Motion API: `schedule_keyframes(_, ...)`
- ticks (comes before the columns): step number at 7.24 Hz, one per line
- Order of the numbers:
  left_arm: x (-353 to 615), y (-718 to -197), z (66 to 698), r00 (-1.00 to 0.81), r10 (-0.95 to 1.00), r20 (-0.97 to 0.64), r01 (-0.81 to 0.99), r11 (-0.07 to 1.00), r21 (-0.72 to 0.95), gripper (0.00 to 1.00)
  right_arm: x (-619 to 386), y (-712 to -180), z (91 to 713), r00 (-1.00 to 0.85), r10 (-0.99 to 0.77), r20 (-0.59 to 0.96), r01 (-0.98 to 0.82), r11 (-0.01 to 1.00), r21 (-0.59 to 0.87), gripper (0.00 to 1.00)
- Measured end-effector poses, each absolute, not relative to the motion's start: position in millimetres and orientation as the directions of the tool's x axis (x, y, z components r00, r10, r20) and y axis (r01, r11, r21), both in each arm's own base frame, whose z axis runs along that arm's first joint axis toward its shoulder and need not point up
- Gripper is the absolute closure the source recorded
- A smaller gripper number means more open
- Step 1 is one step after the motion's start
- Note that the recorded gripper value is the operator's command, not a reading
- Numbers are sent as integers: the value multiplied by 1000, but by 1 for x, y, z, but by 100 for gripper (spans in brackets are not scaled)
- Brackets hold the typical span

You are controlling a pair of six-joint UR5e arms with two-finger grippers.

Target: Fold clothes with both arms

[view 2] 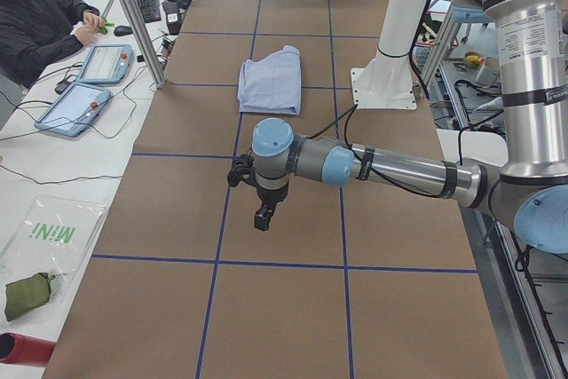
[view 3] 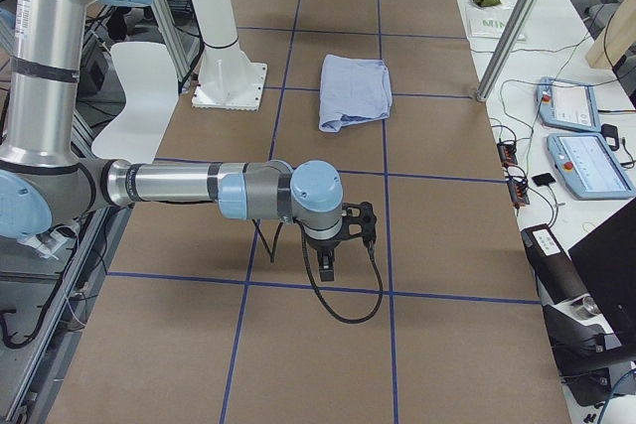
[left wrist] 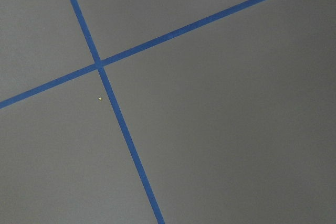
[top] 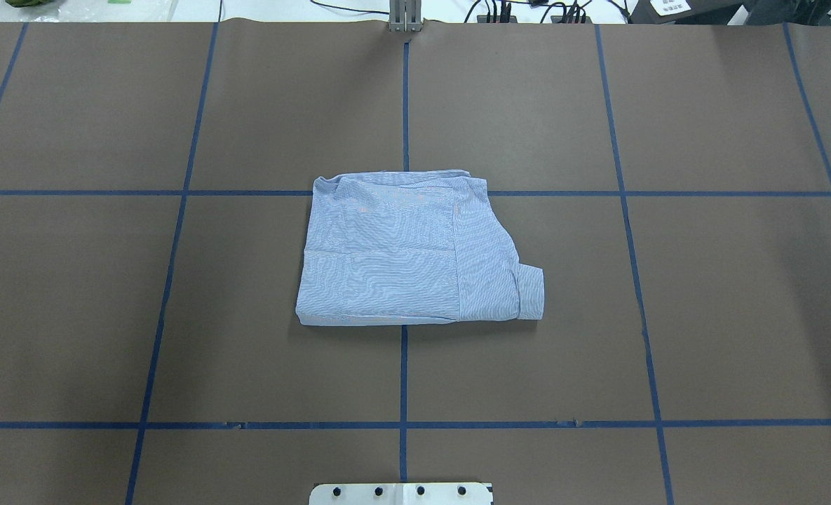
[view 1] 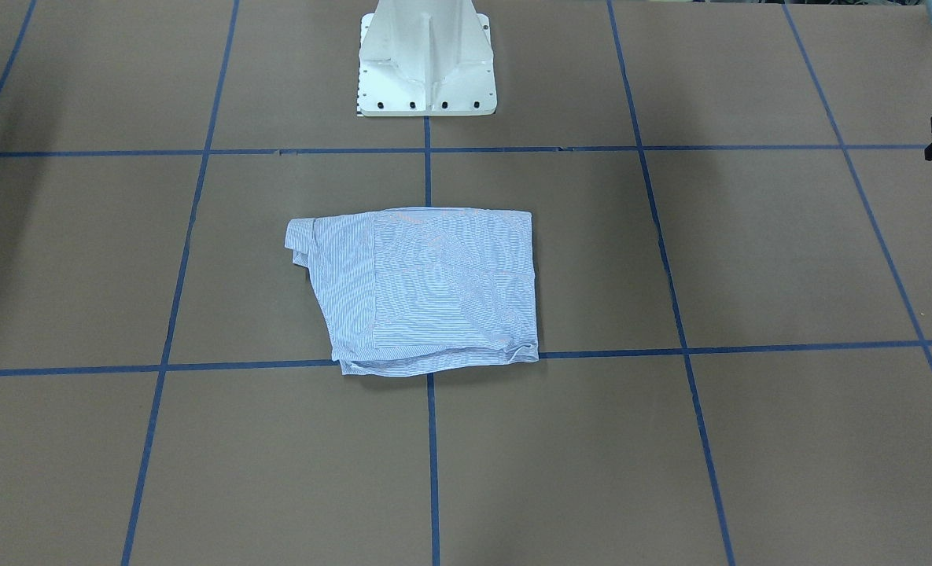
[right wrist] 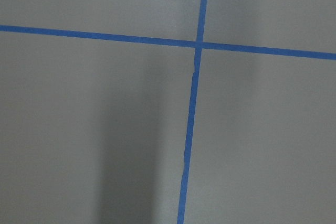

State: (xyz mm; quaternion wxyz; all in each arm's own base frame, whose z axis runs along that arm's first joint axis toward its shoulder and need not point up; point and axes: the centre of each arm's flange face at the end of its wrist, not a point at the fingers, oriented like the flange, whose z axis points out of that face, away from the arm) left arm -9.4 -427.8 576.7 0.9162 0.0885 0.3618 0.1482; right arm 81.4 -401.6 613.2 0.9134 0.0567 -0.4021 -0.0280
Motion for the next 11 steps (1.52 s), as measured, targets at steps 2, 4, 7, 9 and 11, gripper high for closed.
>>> schedule_keyframes(2,-64,-428,600,777,251,-578,-125,961,248,0,81,-402,613,673,-96,733,5,992,126,0)
schedule_keyframes(4,-108,-415,611,808,209,-550,-77,965,252,0,81,-403,612,673,-98,733,4,992,129,0)
schedule_keyframes(7,-115,-407,635,811,190,-553,-76,972,222,0,81,-404,610,674,-102,732,1,991,137,0)
schedule_keyframes(9,-115,-405,641,809,185,-558,-77,974,213,0,81,-402,612,676,-98,731,-1,991,133,0)
schedule_keyframes(11,-114,-404,643,808,185,-560,-77,975,210,0,82,-401,614,677,-93,730,-2,992,129,0)
